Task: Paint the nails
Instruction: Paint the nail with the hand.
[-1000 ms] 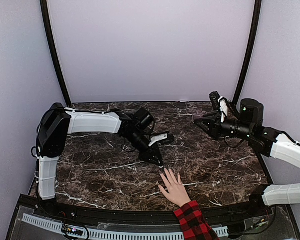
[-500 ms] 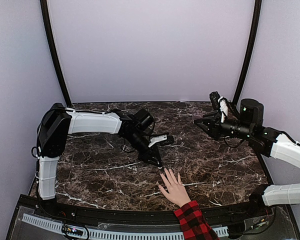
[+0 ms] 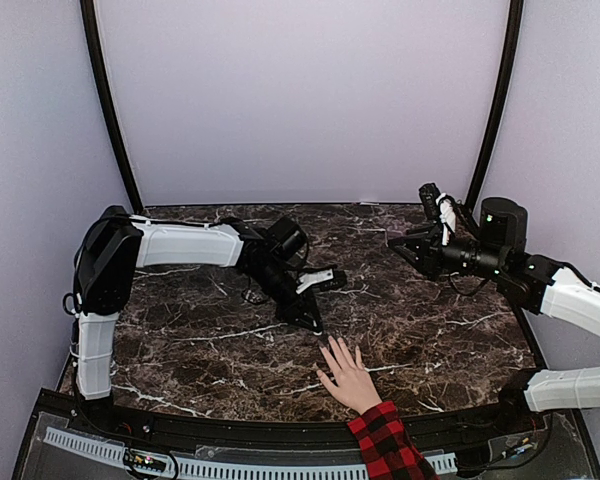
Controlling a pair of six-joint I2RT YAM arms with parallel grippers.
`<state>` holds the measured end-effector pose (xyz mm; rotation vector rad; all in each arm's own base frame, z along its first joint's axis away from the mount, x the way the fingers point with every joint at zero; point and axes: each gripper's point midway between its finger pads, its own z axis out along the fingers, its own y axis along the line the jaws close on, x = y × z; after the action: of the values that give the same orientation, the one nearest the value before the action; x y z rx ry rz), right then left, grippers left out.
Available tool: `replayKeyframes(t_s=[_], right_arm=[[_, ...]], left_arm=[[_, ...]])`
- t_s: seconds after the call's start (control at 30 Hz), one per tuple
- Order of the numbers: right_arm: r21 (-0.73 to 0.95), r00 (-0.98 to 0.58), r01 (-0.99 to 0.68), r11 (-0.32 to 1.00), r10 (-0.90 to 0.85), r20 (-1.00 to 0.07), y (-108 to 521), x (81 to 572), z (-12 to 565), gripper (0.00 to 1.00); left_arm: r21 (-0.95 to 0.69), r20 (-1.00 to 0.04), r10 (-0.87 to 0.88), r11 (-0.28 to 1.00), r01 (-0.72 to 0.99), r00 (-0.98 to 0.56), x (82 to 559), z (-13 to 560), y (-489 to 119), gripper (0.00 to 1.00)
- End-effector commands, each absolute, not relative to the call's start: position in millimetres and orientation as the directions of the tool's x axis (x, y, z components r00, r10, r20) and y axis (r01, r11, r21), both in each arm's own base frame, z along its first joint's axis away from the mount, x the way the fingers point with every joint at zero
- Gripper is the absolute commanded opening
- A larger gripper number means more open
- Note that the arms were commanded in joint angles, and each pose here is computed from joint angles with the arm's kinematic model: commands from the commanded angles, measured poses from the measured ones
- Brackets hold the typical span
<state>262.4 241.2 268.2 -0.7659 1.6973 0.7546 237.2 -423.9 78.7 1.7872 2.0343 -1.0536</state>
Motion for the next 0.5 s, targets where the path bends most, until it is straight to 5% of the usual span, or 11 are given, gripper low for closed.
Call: replayKeyframes(t_s=[0.0, 0.47], right_arm=[[0.086, -0.171, -0.802, 0.591, -0.090, -0.981, 240.6, 263.9, 280.1, 0.00], [0.081, -0.163, -0.805, 0.587, -0.087, -0.983, 240.0, 262.2, 286.3, 0.00]], left_arm=[[-0.346, -0.608, 0.758, 0.016, 0.938, -0.237, 246.5, 87.9, -424.1, 0.00], [-0.228, -0.670, 0.709, 0.084, 0.970, -0.219, 271.0, 137.6, -405.5, 0.00]])
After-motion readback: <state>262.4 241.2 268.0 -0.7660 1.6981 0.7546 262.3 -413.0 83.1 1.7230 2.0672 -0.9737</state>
